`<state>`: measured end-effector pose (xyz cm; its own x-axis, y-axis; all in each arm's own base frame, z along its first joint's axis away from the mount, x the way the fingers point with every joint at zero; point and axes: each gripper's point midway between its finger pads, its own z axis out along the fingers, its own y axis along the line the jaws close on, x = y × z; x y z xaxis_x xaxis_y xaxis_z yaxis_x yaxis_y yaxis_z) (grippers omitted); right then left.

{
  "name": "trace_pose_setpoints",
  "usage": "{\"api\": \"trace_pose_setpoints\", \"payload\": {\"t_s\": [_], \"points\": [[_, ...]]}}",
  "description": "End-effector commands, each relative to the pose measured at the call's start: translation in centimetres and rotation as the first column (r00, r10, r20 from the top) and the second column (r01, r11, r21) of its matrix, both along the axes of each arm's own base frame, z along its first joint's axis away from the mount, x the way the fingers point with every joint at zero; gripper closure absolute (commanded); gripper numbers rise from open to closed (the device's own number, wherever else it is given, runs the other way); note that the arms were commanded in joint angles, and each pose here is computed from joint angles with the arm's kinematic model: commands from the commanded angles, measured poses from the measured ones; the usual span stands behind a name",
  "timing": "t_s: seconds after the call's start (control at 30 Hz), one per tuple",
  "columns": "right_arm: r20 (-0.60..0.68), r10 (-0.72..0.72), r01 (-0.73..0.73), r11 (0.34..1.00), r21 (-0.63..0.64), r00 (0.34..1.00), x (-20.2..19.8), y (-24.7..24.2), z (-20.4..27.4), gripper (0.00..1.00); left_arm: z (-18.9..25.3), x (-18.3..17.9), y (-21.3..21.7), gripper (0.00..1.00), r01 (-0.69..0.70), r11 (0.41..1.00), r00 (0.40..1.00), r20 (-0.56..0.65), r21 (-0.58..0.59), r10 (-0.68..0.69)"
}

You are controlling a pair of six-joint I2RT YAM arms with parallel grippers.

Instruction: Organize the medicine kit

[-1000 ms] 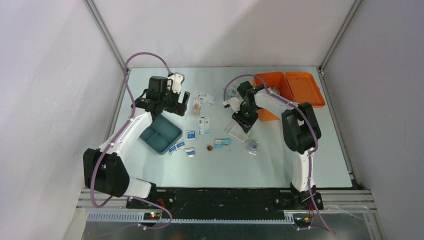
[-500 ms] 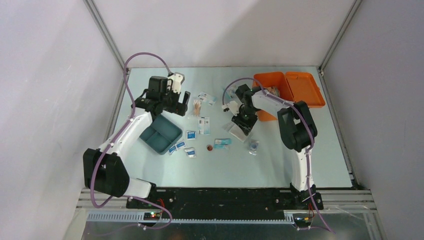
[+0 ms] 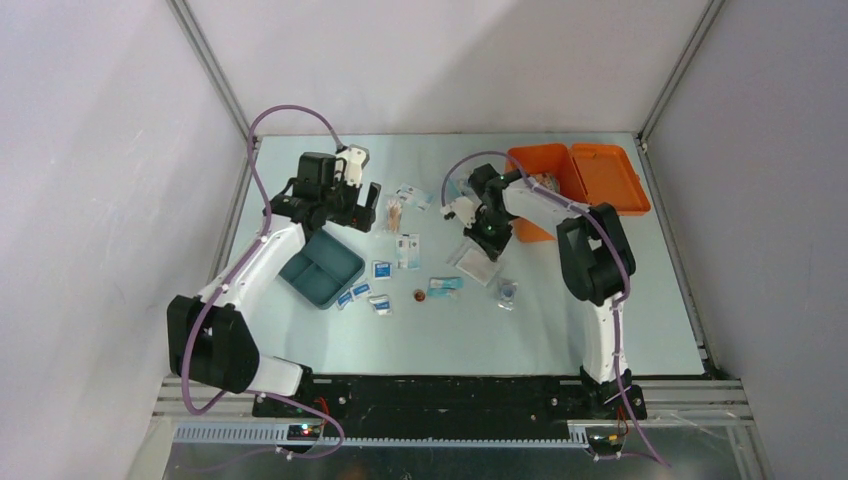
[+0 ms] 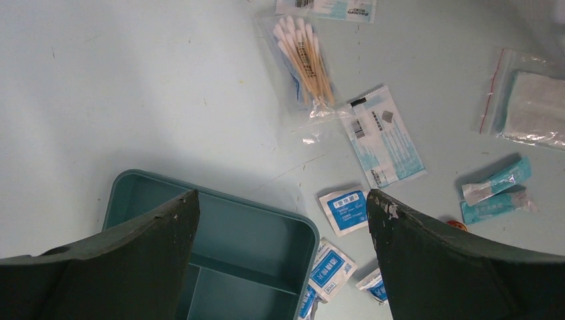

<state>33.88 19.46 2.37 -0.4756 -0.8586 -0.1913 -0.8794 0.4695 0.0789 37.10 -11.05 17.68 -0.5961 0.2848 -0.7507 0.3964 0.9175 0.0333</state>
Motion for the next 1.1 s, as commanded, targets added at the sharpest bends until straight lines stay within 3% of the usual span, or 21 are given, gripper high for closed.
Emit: {"api": "trace_pose_setpoints", "payload": {"t_s": [0.0, 0.1, 0.27, 0.33, 0.37, 0.4, 0.5, 0.6, 0.8, 1.07], "points": [[0.226, 0.045, -0.108, 0.955, 0.276, 0.973, 1.8, 3.5, 12.2, 1.00, 1.3, 0.8, -0.4, 0.00, 0.000, 0.999, 0.999, 0.037, -0.033, 0.002], [0.371, 0.047, -0.200, 0.900, 0.387, 0.927, 1.6, 3.7, 19.0, 1.00, 1.2, 1.0, -0.7, 0.00, 0.000, 0.999, 1.000, 0.030, -0.047, 0.002], [0.543, 0.063, -0.281, 0.901, 0.330, 0.838, 2.9, 1.8, 24.0, 1.00, 0.8, 1.5, -1.0, 0.00, -0.001, 0.998, 1.000, 0.017, -0.057, 0.002], [0.495, 0.074, -0.247, 0.923, 0.294, 0.866, 2.8, 0.8, 22.6, 0.97, 0.8, 1.8, -1.3, 0.01, -0.004, 0.998, 1.000, 0.013, -0.068, 0.005], [0.454, 0.066, -0.221, 0.929, 0.296, 0.888, 3.1, 0.9, 21.6, 0.90, 0.5, 1.9, -1.4, 0.01, -0.005, 0.997, 1.000, 0.003, -0.071, 0.005], [0.407, 0.058, -0.192, 0.935, 0.297, 0.912, 2.6, 0.8, 20.8, 0.76, 0.6, 2.1, -1.5, 0.01, -0.010, 0.997, 1.000, 0.001, -0.078, 0.010], [0.255, -0.021, -0.065, 0.943, 0.326, 0.967, 2.1, 1.7, 16.7, 0.59, 0.8, 2.4, -1.5, 0.01, -0.016, 0.996, 1.000, 0.005, -0.083, 0.016], [0.197, -0.006, -0.054, 0.953, 0.299, 0.980, 1.5, 2.7, 13.4, 0.43, 1.2, 2.4, -1.4, 0.01, -0.018, 0.997, 1.000, 0.017, -0.081, 0.020], [0.045, -0.057, 0.043, 0.966, 0.255, 0.997, 1.0, 2.8, 8.8, 0.37, 0.9, 1.4, -0.9, 0.01, -0.025, 0.997, 0.999, 0.024, -0.073, 0.027], [-0.021, -0.101, 0.102, 0.994, 0.048, 0.995, -0.1, -0.5, 2.5, 0.33, 0.5, 0.7, -0.5, 0.01, -0.025, 0.998, 0.999, 0.029, -0.055, 0.027]]}}
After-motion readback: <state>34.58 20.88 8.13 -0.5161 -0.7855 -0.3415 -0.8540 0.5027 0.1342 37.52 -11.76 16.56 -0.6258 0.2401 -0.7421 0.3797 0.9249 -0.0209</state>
